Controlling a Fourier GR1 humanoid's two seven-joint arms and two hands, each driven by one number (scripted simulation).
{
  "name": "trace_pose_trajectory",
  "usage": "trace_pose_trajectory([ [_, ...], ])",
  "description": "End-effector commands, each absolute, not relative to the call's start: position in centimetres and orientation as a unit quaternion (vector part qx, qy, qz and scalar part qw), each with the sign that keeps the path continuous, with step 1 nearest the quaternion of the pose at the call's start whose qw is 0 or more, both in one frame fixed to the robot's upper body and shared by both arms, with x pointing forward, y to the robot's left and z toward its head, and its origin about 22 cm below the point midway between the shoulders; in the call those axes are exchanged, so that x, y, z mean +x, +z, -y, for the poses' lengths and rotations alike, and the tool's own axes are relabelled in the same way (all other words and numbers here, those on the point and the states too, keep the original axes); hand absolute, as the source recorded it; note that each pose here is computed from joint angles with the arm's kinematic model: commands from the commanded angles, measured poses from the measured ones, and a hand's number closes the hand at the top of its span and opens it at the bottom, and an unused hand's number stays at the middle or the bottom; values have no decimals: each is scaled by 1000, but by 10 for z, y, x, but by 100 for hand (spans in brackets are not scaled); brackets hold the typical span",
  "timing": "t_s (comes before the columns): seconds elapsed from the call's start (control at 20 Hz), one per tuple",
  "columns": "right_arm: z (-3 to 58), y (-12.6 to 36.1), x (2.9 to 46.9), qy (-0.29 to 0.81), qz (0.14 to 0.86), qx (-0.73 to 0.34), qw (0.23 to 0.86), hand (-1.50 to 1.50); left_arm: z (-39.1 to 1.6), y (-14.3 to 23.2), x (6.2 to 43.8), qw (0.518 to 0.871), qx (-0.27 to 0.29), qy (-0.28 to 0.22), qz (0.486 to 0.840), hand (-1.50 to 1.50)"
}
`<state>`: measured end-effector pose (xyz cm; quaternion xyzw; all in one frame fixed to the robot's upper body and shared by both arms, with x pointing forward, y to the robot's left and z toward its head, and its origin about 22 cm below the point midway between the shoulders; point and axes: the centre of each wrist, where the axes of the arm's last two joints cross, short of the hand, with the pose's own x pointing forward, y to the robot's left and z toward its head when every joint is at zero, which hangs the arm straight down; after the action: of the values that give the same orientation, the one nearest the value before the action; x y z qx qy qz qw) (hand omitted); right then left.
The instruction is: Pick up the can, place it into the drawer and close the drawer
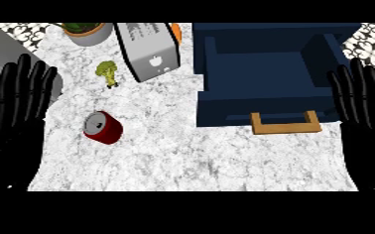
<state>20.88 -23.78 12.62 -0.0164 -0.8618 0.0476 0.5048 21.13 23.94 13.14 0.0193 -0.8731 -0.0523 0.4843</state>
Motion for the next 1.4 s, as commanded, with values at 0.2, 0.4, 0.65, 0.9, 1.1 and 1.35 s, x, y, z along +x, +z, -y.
trace_pose_trajectory([
  [0.2, 231, 128, 210, 57, 863, 19, 501, -150, -218, 132, 228, 431, -305, -245, 813, -150],
  [0.4, 252, 92, 204, -21, 793, -56, 607, -150, -264, 111, 232, 525, -309, -365, 704, -150],
  [0.65, 274, 95, 188, -26, 777, -86, 623, -150, -352, 138, 253, 516, -341, -390, 682, -150],
  [0.9, 287, 98, 183, -43, 780, -80, 619, -150, -427, 142, 274, 520, -370, -384, 667, -150],
  [1.1, 301, 92, 169, -33, 775, -76, 626, -150, -435, 150, 291, 529, -380, -394, 649, -150],
  [1.35, 314, 96, 162, -31, 780, -80, 620, -150, -460, 164, 300, 546, -375, -378, 647, -150],
])
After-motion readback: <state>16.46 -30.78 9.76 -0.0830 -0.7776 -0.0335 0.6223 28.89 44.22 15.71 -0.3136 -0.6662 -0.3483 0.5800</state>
